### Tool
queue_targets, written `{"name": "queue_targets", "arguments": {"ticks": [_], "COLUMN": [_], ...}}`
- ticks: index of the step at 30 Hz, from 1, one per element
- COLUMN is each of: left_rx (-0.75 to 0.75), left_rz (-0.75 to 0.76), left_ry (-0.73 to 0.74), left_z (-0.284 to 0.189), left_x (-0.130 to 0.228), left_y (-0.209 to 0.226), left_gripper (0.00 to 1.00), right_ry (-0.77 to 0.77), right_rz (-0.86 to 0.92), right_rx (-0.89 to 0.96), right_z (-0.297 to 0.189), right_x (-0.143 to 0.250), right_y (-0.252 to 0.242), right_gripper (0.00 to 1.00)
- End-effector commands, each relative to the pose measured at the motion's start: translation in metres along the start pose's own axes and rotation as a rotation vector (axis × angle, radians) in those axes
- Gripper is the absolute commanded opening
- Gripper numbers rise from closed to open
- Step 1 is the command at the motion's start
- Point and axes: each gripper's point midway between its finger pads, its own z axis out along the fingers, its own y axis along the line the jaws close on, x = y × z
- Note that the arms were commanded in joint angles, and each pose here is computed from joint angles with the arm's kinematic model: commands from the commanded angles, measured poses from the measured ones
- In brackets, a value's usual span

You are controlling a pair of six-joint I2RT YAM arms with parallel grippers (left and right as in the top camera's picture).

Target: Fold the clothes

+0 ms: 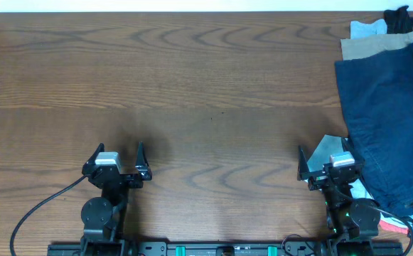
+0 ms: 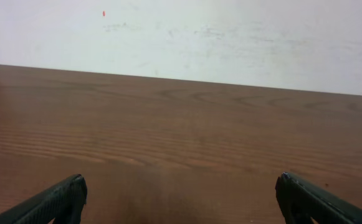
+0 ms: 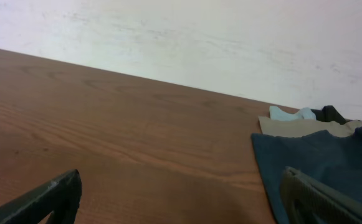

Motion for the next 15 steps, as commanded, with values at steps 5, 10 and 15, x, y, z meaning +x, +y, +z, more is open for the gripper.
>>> {"name": "queue_targets", "arguments": {"ticks": [5,10,15], "left_rx": [-0.009,-0.009,-0.009], "left_rz": [0.009,0.010,-0.007], "left_ry": [0.044,0.044,0.044], "left_z": [0.0011,0.0011,0.0011], "left_x": [0.0157,0.0157,0.0156], "left_y": [0.0029,0.0030,0.0029], "left_gripper": [0.98,0.98,0.98], "right_ry": [0.005,0.003,0.005], "right_rz": [-0.014,-0.014,0.059], "right_rx": [-0.003,-0.002,-0.012], "right_z": [0.0002,0.0002,0.0002], "right_x": [0.0013,0.0009,0.0013], "right_y": [0.0012,0.0009,0.0027], "right_gripper": [0.99,0.99,0.99]}}
